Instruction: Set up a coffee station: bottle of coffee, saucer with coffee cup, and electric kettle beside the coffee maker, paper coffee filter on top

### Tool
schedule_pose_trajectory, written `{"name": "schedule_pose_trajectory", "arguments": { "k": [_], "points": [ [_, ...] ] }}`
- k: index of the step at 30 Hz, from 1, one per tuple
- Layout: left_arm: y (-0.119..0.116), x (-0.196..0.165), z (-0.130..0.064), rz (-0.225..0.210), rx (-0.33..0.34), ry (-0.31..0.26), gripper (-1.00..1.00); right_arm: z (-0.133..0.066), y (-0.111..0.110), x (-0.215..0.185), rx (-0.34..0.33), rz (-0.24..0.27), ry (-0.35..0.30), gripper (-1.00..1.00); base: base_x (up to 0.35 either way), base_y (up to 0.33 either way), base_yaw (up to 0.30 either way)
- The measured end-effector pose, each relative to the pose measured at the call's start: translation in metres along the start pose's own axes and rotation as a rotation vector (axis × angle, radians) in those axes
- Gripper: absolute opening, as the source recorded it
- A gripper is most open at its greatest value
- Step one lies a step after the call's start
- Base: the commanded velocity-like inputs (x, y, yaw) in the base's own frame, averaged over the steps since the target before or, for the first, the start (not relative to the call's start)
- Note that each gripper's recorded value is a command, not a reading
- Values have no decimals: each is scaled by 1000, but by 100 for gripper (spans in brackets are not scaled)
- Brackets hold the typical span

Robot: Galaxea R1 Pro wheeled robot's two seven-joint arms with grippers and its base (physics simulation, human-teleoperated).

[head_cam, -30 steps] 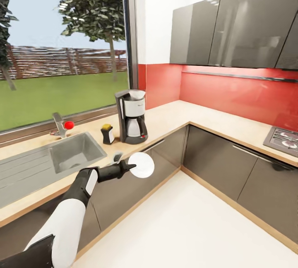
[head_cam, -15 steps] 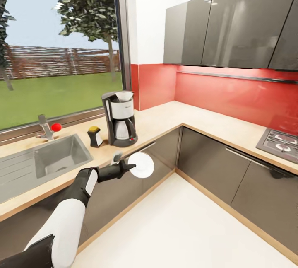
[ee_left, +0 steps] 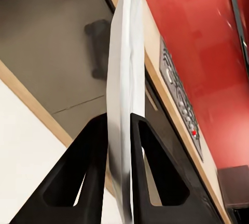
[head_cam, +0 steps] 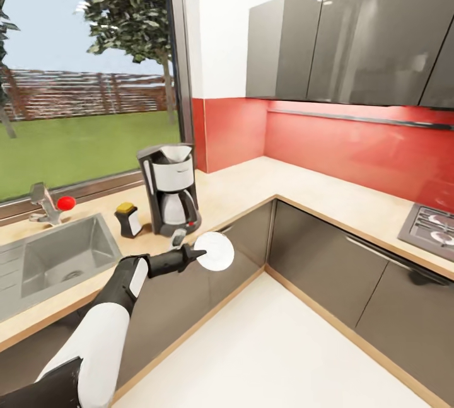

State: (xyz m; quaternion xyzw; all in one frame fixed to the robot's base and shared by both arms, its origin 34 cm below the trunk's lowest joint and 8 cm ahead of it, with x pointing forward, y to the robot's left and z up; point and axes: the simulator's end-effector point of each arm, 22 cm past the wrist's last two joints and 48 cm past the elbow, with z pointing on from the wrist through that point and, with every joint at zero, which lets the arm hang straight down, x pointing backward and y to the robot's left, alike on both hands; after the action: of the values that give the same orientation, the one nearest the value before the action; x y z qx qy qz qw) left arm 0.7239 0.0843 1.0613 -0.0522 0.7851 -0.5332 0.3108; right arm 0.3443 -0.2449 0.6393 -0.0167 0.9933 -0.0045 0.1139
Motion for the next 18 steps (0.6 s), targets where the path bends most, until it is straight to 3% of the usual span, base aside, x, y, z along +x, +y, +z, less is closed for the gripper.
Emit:
{"name": "schedule_pose_trajectory", "arguments": {
  "k": [6, 18],
  "points": [
    [0, 1, 1, 2, 0, 2, -100, 0, 0, 0, 0, 0, 1, 100, 241, -173, 0],
    [4, 6, 3, -14, -1, 11, -100, 0, 2, 0, -2, 0, 1, 100, 105, -260, 32]
  ]
}}
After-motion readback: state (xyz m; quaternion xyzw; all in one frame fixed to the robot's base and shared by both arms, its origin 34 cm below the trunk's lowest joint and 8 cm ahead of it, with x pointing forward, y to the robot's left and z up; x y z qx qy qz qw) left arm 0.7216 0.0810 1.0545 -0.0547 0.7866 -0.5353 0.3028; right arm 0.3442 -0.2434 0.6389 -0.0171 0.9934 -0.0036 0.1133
